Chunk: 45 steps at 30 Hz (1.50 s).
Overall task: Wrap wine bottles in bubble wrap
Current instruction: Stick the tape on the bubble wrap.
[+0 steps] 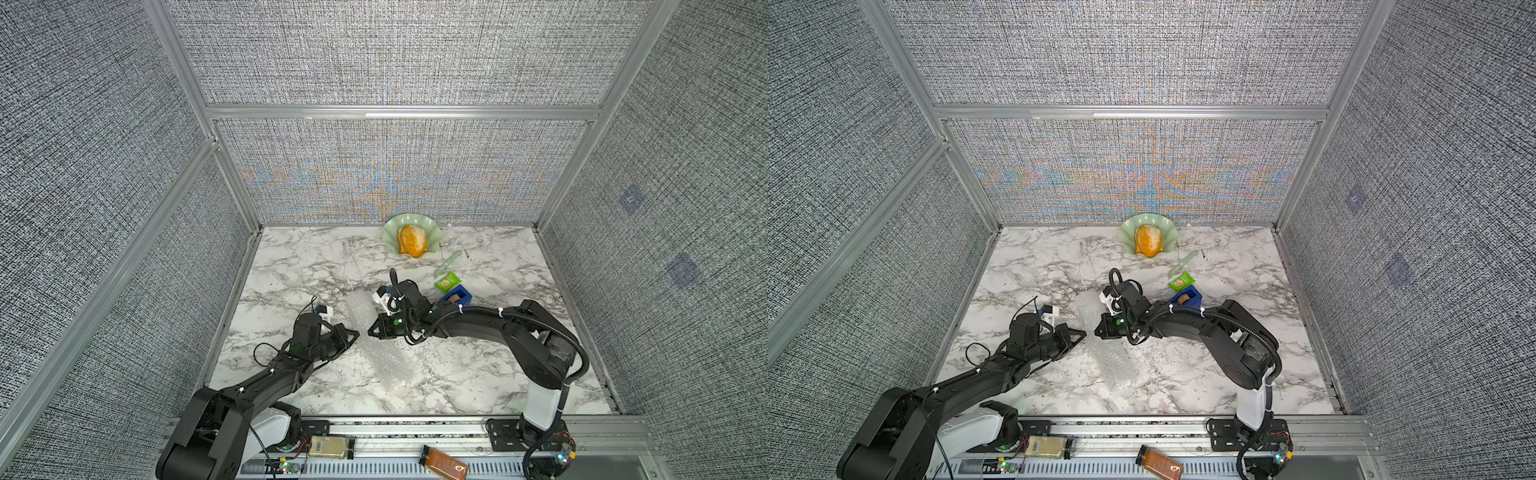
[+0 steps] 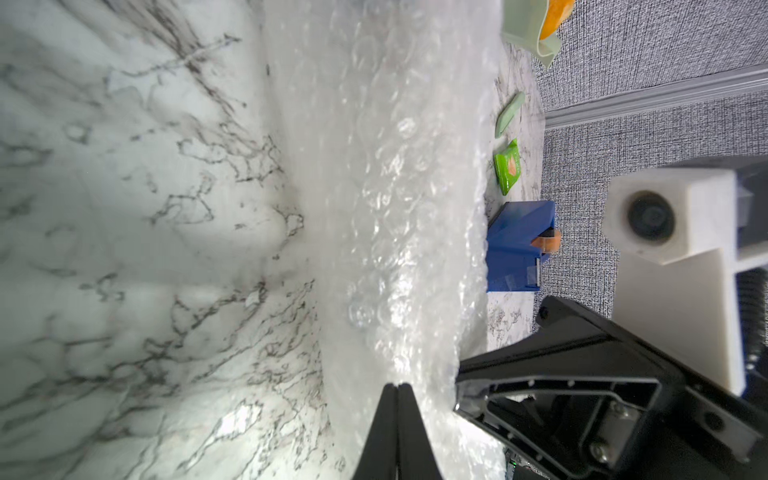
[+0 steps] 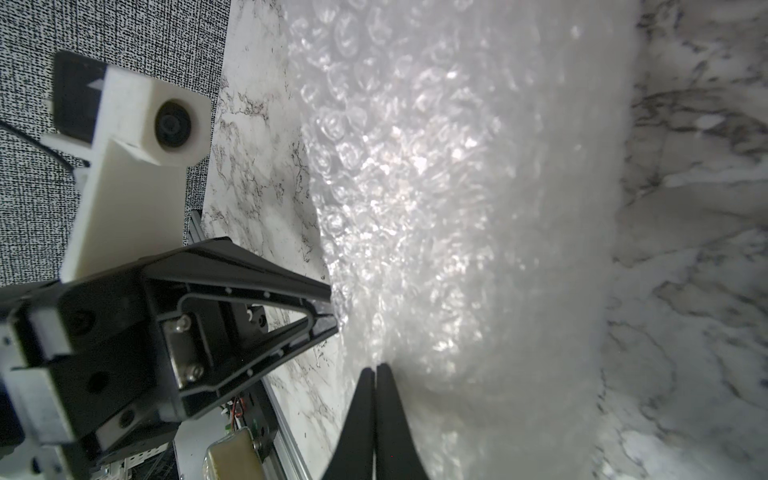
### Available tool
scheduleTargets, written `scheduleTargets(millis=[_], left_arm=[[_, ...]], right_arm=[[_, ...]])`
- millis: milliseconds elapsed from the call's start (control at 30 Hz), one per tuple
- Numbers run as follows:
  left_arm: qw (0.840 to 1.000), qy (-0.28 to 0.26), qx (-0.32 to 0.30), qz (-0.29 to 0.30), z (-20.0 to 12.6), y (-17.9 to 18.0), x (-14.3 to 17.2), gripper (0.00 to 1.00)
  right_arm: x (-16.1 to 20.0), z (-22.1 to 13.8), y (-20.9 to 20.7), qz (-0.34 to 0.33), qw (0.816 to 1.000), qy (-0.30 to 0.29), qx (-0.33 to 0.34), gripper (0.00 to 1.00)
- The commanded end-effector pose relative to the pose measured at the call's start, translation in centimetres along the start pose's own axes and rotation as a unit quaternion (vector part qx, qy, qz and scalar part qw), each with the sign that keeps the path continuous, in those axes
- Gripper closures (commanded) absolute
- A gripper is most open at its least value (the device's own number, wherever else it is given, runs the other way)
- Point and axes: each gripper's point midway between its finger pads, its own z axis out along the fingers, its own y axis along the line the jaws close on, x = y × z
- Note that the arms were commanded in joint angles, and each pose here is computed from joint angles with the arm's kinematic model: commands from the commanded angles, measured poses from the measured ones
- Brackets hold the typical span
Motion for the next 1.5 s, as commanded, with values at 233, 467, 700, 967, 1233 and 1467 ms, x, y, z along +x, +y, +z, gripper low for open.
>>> scheduleTargets(millis=[233, 467, 700, 967, 1233, 1467], left_arm=[[1.000, -0.006, 0.003, 0.019, -0.1, -0.3, -0.3, 1.00], [0.998, -0.016, 0.053, 0.019, -1.0, -2.7, -0.5, 1.00], [0.993, -0.071, 0.089, 0.036, -3.2, -5.7, -2.3, 1.00], [0.985, -0.107, 0.130, 0.033, -3.8, -7.9, -4.0, 1.00], [0.988, -0.085, 0.131, 0.017, -2.0, -8.2, -4.6, 1.00], [0.994, -0.064, 0.090, 0.005, -1.2, -5.7, -3.2, 1.00]], right_arm=[[1.3, -0.7, -1.7, 0.018, 0.999, 0.019, 0.048, 1.00], [1.8, 0.1, -2.3, 0.024, 0.998, 0.025, 0.047, 1.00], [1.5, 0.0, -2.1, 0.021, 0.999, 0.021, 0.045, 1.00], [1.7, 0.1, -2.2, 0.021, 0.999, 0.020, 0.045, 1.00], [1.7, 0.2, -1.9, 0.020, 0.999, 0.017, 0.039, 1.00], [1.5, 0.0, -1.7, 0.019, 0.999, 0.012, 0.038, 1.00]])
